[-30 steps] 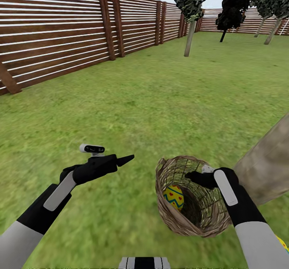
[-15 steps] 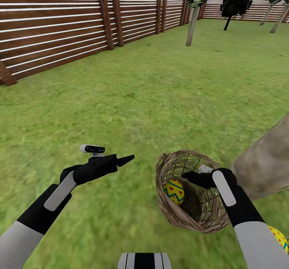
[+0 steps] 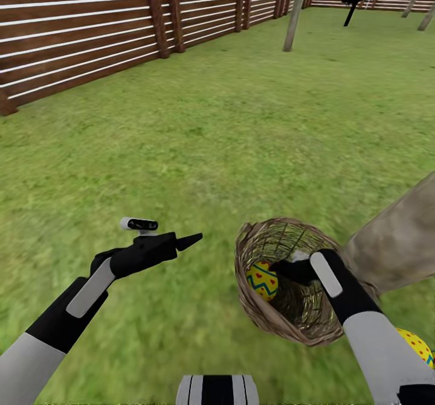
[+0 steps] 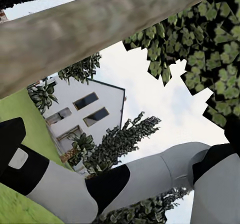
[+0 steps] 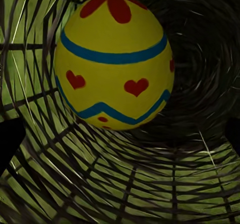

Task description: Take the three Easter eggs out of the wicker basket on the lawn in the garden, then place them on the lawn next to a single tree (choose any tree) so that all three eggs are next to the same tree and none are left in the basket.

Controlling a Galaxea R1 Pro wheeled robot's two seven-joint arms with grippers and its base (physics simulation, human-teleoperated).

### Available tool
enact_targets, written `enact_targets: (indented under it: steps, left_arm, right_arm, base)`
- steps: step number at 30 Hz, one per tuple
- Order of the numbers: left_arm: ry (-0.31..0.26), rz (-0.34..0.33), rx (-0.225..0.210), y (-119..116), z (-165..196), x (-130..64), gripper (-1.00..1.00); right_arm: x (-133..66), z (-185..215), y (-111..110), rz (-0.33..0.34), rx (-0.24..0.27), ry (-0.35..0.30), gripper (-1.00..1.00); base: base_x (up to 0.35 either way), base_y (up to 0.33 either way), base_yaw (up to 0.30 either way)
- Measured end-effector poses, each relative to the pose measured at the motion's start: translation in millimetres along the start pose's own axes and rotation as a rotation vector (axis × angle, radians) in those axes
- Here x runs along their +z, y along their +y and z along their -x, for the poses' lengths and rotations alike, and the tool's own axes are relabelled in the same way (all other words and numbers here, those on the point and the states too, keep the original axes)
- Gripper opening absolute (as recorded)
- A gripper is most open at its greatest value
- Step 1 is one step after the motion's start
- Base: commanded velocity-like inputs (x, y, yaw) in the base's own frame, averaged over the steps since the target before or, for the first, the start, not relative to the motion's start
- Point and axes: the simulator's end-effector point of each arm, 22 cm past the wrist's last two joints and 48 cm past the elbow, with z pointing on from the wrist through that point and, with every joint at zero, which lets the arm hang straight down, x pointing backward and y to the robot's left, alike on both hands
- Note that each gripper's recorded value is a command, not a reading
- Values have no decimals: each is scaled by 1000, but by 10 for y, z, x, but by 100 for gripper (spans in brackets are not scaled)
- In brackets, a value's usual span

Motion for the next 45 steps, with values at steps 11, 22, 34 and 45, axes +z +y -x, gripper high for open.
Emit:
enact_targets:
  steps: [11,22,34,45]
  left_arm:
    - [-19,13,-39,220,-26,-114,100]
    - [-36,24,-79,437,-69,-216,100]
    - [-56,38,-122,672,-122,-339,100]
    - [-73,53,-160,887,-183,-458,100]
  right_arm:
    - [215,-109,312,126,-39,35,100]
    - [344,146,153,32,-127,-35,100]
    - [567,56,47,18,-125,-11,100]
    - [769,50,-30,13,-115,-29,100]
  base:
    - [0,0,0]
    - [0,0,0]
    - [0,0,0]
    - [0,0,0]
